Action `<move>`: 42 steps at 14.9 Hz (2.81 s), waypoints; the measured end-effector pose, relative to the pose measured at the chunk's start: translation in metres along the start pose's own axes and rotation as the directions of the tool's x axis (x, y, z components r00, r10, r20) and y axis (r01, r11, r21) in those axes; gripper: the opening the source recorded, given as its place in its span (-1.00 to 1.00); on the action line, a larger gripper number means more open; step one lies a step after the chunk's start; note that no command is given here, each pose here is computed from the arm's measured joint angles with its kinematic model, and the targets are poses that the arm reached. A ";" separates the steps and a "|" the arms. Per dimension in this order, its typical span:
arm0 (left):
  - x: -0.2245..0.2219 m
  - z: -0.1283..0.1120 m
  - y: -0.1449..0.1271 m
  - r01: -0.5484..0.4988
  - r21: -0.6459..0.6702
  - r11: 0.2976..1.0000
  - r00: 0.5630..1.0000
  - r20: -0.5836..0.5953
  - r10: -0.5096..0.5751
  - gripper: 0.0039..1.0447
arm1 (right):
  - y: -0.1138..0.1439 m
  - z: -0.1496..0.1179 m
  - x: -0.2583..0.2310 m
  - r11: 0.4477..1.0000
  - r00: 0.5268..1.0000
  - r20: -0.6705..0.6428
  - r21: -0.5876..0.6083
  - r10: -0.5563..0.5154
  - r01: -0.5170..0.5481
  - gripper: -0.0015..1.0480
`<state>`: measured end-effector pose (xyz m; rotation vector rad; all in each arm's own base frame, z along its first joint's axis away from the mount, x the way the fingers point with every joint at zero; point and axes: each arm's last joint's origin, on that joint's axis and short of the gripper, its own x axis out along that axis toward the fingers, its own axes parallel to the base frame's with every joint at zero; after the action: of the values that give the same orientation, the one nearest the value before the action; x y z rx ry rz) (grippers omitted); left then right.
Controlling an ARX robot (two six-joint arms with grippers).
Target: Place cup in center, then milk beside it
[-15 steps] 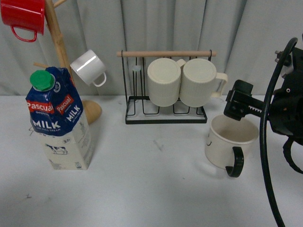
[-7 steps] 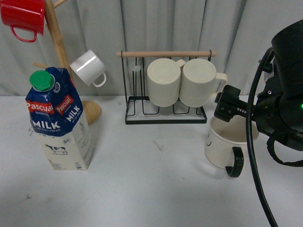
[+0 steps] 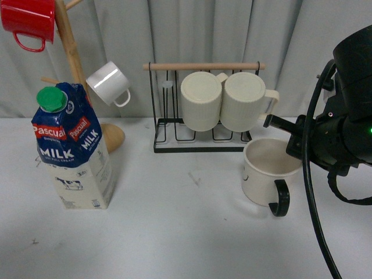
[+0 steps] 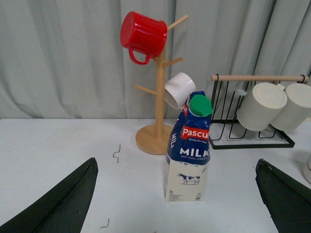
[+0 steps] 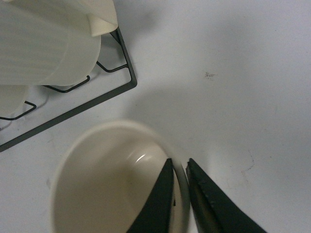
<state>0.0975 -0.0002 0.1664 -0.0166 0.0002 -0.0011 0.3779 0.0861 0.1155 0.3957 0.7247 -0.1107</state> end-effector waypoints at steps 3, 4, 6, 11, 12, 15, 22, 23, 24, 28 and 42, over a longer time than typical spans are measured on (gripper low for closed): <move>0.000 0.000 0.000 0.000 0.000 1.000 1.000 0.000 0.000 0.88 | -0.001 0.002 -0.001 1.000 1.000 0.000 0.006 0.008 -0.008 -0.95; 0.000 0.000 0.000 0.000 0.000 1.000 1.000 0.000 0.000 0.88 | -0.001 0.004 -0.003 1.000 1.000 0.004 0.006 0.011 -0.011 -0.95; 0.000 0.000 0.000 0.000 0.000 1.000 1.000 0.000 0.000 0.88 | 0.002 0.006 -0.007 1.000 1.000 0.012 0.006 0.025 -0.025 -0.95; 0.000 0.000 0.000 0.000 0.000 1.000 1.000 0.000 0.000 0.88 | 0.051 -0.004 -0.031 0.967 0.970 0.053 -0.109 0.238 -0.231 -0.95; 0.000 0.000 0.000 0.000 0.000 1.000 1.000 0.000 0.000 0.88 | 0.058 -0.008 -0.032 0.956 0.961 0.046 -0.127 0.273 -0.265 -0.95; 0.000 0.000 0.000 0.000 0.000 1.000 1.000 0.000 0.000 0.88 | 0.061 -0.014 -0.025 0.943 0.948 0.052 -0.138 0.314 -0.304 -0.95; 0.000 0.000 0.000 0.000 0.000 1.000 1.000 0.000 0.000 0.88 | 0.059 -0.037 -0.006 0.917 0.932 -0.055 -0.171 0.358 -0.362 -0.95; 0.000 0.000 0.000 0.000 0.000 1.000 1.000 0.000 0.000 0.88 | 0.057 -0.036 -0.005 0.915 0.932 -0.062 -0.176 0.357 -0.362 -0.95; 0.000 0.000 0.000 0.000 0.000 1.000 1.000 0.000 0.000 0.88 | 0.054 -0.035 -0.004 0.914 0.932 -0.066 -0.182 0.356 -0.362 -0.95; 0.000 0.000 0.000 0.000 0.000 1.000 1.000 0.000 0.000 0.88 | 0.034 -0.025 0.004 0.925 0.943 -0.051 -0.186 0.328 -0.332 -0.95; 0.000 0.000 0.000 0.000 0.000 1.000 1.000 0.000 0.000 0.88 | 0.024 -0.010 -0.054 0.854 0.889 0.001 -0.279 0.458 -0.439 0.56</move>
<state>0.0975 -0.0002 0.1664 -0.0166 0.0006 -0.0015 0.3369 0.1104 0.1525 0.2865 0.5535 0.4155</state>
